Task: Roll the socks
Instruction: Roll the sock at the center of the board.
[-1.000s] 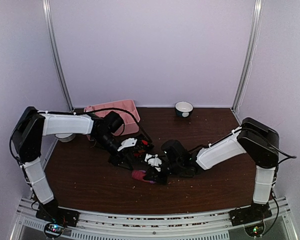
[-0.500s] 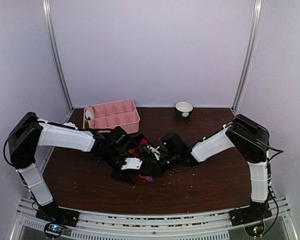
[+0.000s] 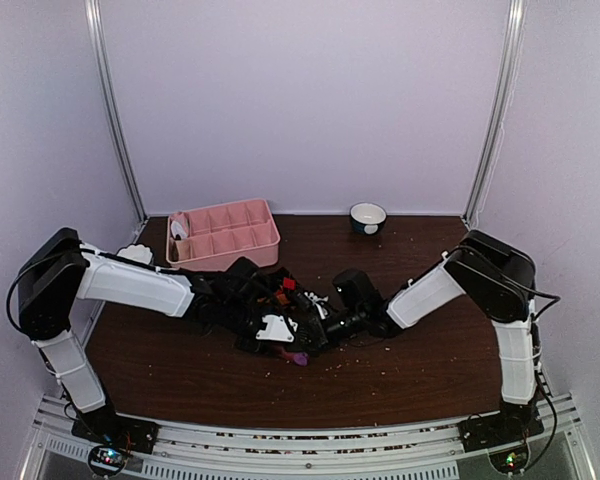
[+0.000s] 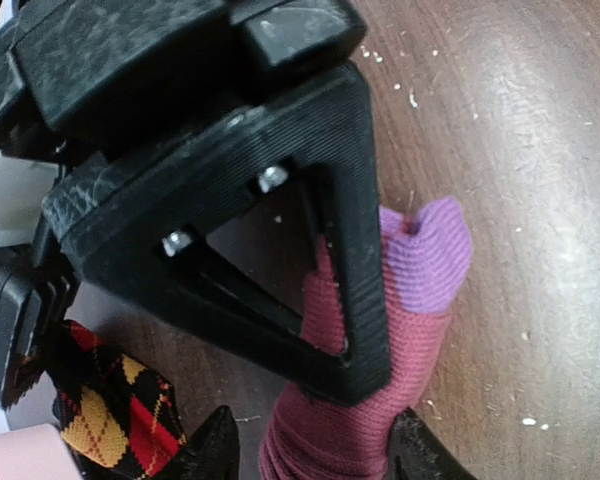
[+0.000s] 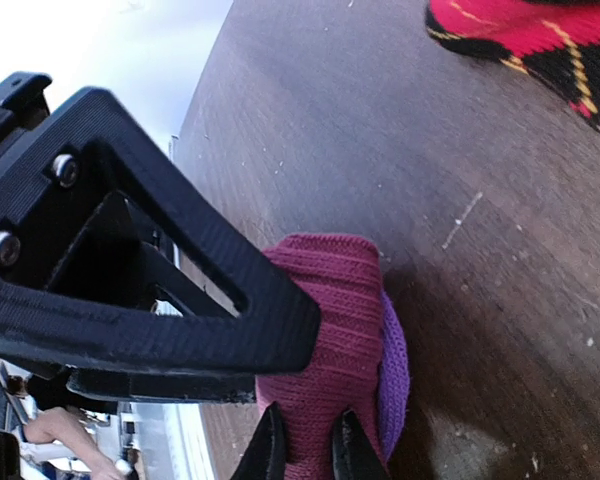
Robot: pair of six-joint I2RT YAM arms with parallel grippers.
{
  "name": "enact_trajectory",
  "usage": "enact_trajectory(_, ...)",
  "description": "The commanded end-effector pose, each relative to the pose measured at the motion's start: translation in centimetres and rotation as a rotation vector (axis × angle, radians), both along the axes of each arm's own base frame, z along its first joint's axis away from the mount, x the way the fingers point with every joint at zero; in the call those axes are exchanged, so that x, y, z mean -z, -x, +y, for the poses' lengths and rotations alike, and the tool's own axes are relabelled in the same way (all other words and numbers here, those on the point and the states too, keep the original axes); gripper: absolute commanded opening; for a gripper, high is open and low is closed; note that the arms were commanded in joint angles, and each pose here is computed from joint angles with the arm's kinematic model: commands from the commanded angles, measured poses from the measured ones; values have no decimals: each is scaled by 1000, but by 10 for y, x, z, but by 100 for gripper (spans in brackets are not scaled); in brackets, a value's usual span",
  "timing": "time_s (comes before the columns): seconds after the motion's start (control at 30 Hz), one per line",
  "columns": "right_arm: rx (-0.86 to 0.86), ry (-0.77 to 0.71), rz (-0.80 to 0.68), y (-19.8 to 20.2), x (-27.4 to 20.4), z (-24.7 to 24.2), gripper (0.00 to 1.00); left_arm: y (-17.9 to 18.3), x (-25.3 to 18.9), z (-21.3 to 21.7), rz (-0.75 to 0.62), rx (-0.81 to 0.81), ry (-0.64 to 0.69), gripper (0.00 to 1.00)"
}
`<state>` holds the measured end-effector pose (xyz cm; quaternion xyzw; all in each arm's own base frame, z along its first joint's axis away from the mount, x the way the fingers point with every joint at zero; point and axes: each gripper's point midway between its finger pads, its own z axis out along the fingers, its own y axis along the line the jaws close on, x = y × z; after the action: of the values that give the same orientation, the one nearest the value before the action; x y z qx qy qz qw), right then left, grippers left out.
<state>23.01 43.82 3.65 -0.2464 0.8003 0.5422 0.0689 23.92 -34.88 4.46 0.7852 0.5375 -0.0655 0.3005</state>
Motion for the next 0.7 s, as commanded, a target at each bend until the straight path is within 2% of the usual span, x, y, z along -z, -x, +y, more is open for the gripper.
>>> enact_trajectory(0.0,40,35,226,21,32,-14,0,-26,-5,-8,-158,-32,0,51)
enact_trajectory(0.13,83,-93,268,13,5,-7,0,-18,3,-7,-123,-19,-20,49)
enact_trajectory(0.3,94,-182,278,9,-21,-1,0,1,7,-11,-36,26,-42,49)
enact_trajectory(0.37,94,-191,271,7,-26,0,0,11,9,-13,12,38,-61,49)
enact_trajectory(0.53,84,-191,265,10,-30,-2,0,23,11,-16,29,64,-71,48)
enact_trajectory(0.67,80,-199,255,12,-33,-4,0,29,21,-12,78,57,-95,42)
